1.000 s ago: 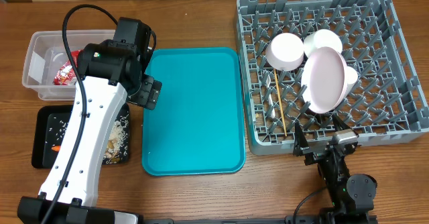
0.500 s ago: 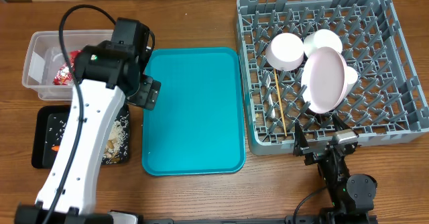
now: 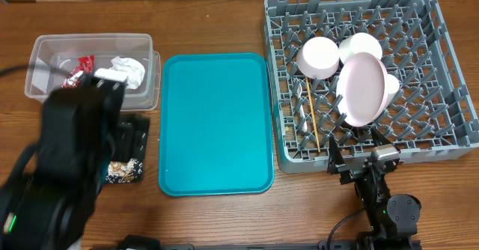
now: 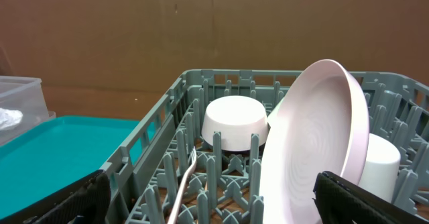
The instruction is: Sort waste into correct bins and load items into the dishwasher
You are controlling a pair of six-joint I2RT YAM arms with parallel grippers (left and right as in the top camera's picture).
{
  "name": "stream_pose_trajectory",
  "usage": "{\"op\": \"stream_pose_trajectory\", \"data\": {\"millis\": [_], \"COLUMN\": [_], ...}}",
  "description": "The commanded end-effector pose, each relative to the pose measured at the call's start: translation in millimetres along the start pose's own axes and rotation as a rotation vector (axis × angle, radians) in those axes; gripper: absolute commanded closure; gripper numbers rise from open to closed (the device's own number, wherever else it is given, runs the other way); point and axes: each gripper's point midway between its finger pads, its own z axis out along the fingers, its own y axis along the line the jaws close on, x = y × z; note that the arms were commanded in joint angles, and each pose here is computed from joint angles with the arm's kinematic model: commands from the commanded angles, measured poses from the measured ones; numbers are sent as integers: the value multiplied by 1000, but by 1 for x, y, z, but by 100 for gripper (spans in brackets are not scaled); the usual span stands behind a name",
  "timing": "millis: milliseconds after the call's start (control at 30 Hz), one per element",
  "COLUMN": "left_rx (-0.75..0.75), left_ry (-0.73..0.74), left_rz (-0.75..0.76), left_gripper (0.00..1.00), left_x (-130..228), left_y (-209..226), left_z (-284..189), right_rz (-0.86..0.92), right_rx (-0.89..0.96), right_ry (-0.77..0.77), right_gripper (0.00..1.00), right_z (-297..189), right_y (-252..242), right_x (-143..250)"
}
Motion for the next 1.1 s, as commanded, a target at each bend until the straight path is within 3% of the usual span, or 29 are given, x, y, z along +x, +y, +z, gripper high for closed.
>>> {"op": "stream_pose_trajectory", "data": {"millis": [0,233,467,1067], "left_rx": [-8,-17,72,344], "left_ry": [-66,-154,-187,-659], "left_rz": [-5,-34,-37,-55], "left_gripper": [0,0,0,0], "left_x": [12,49,87,67], "left_y": [7,12,-11,-101], "left_z": [-23,-50,-38,67], "right_rz": [-4,-4,-4,-4], "right_rx": [14,14,14,14], "right_ry": [-4,-4,-4,-4], "right_gripper": [0,0,0,0], "right_z": [0,0,0,0], "right_y": [-3,-3,-3,-3], "right_x": [2,2,2,2]}}
